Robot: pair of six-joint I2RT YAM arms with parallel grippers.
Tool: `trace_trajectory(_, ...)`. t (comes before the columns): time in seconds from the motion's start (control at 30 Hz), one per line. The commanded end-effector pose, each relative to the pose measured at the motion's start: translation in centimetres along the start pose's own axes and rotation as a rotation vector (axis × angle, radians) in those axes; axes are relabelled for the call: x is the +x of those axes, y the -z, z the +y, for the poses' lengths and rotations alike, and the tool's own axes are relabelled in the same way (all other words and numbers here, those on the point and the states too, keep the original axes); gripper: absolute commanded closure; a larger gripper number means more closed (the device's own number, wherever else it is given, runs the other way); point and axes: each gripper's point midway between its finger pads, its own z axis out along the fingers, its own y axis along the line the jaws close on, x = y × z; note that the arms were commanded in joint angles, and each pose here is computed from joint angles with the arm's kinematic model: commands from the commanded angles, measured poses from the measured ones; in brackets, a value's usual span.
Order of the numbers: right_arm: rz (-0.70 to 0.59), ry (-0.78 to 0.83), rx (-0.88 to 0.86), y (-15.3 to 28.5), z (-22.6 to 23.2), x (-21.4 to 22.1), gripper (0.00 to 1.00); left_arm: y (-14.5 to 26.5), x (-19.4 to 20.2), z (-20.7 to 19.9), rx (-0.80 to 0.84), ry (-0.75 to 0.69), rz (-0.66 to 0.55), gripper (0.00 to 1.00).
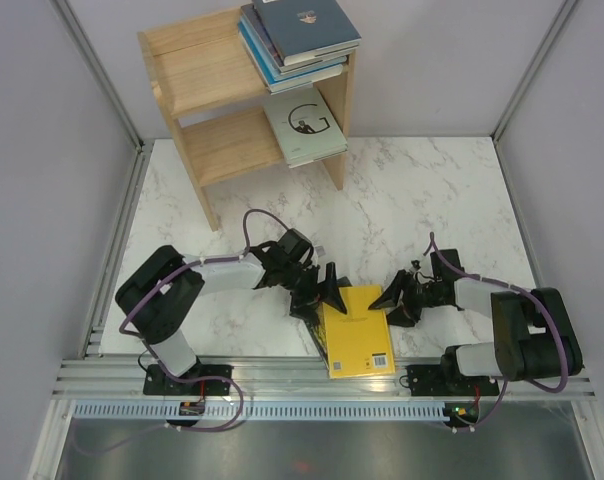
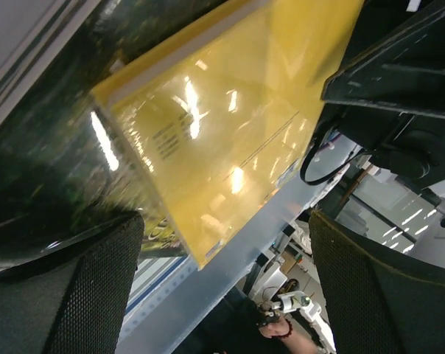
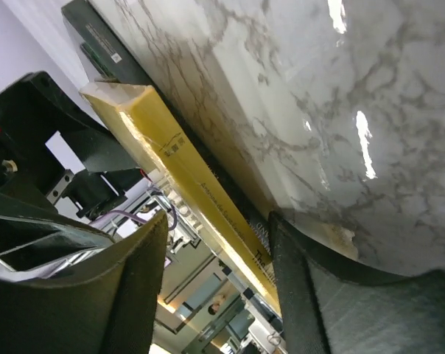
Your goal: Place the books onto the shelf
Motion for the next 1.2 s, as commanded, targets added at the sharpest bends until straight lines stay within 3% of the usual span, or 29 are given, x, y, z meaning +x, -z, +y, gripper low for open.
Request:
trace_trajectory(0.0, -0.058, 0.037, -0.017, -0.7, -0.9, -0.5, 0.40, -0.7, -1.3, -2.3, 0.068, -0.028, -0.005, 0.05)
trace_trajectory(0.1, -0.089, 0.071, -0.066, 0.0, 0.9, -1.0, 0.49, -1.0, -1.6, -2.5, 0.074, -0.024, 0.003, 0.06)
trace_trajectory(0.4, -0.196, 0.180, -0.247, 3.0, 7.8, -2.6, 1.00, -0.4, -1.3, -3.2, 0.093, -0.030, 0.001, 0.06)
trace_trajectory(0.83, -0.271, 0.192, -0.403, 6.8, 13.7, -2.3, 1.00, 5.2, -2.3, -7.1, 0.204, -0.025, -0.124, 0.07)
trace_trajectory(1.17, -0.296, 0.195, -0.658, 10.2, 18.8, -1.4, 1.00, 9.4, -2.2, -9.7, 0.314, 0.007, -0.232, 0.07)
